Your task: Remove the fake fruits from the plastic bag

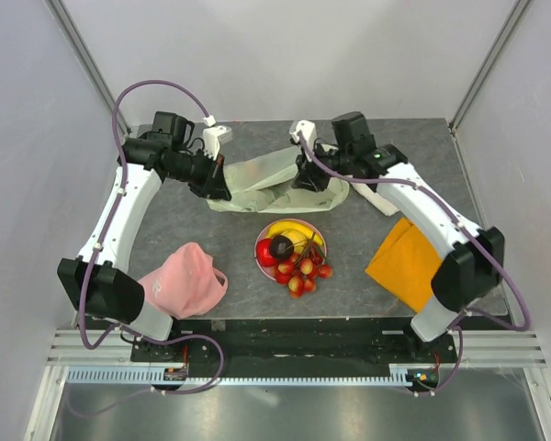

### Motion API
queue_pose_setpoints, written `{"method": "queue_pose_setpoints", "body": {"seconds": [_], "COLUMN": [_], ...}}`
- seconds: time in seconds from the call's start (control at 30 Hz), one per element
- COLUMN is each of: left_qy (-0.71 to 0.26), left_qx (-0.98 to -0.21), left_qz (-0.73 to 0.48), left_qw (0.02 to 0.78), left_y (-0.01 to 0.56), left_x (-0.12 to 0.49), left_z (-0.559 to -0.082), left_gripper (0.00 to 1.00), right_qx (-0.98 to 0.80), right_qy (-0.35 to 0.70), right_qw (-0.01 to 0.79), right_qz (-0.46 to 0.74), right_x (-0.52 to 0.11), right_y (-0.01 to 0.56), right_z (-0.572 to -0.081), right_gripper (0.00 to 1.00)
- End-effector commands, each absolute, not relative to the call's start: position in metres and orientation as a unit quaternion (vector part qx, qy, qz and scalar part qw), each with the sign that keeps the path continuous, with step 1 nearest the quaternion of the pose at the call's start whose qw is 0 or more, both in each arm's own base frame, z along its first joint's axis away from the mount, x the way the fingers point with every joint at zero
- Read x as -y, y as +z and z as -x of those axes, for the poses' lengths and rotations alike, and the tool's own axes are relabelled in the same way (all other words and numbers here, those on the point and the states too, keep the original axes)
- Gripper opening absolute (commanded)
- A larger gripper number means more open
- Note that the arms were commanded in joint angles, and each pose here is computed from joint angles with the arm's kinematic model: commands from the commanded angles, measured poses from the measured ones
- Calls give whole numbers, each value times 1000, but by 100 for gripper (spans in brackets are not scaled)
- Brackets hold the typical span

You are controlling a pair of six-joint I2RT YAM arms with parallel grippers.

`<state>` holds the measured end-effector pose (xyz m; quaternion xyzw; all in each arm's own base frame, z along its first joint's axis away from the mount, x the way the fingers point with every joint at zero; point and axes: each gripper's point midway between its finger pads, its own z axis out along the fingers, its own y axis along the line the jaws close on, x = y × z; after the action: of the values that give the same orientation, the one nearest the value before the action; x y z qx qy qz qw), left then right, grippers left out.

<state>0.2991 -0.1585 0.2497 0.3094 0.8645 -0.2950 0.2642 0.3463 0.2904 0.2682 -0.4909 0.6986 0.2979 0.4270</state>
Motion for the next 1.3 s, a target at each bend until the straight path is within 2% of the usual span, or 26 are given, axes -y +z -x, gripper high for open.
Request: {"method": "queue_pose_setpoints", "body": {"seconds": [0.0, 0.27, 0.53, 0.73, 0.8, 0.83, 0.9, 0.93, 1.03, 1.27], "left_qy": [-324, -368, -402, -397, -391, -388, -382, -382, -385, -359], "left_qx": [-851, -831, -815, -821, -824, -826, -828, -831, -832, -835], "left_qz": [-305, -307, -315, -316, -319, -318, -321, -319, -317, -350], "left_qw": [278, 282, 273, 261, 259, 256, 256, 250, 241, 228], "left_y": [266, 283, 288, 276, 270, 266, 262, 259, 254, 236], "left_x": [170, 185, 194, 192, 190, 189, 187, 187, 188, 194], "left_z": [-303, -299, -292, -292, -292, -291, -291, -290, -289, -286], "left_gripper": [2, 2, 1, 2, 2, 2, 2, 1, 2, 2], "right_qx": [-714, -755, -798, -800, -796, -794, -798, -796, -798, -807], "right_qy": [280, 206, 52, 8, 0, -6, -24, -27, -33, -39], "right_qw": [389, 373, 419, 483, 493, 500, 500, 509, 512, 514], "right_qz": [510, 498, 429, 356, 351, 345, 335, 327, 316, 290], "right_x": [-288, -304, -296, -269, -266, -265, -258, -257, -256, -253], "right_y": [243, 186, 129, 143, 145, 145, 139, 140, 128, 103], "right_z": [-351, -397, -496, -549, -557, -561, -567, -572, -578, -598], "right_gripper": [22, 18, 14, 12, 18, 25, 34, 46, 62, 72]}}
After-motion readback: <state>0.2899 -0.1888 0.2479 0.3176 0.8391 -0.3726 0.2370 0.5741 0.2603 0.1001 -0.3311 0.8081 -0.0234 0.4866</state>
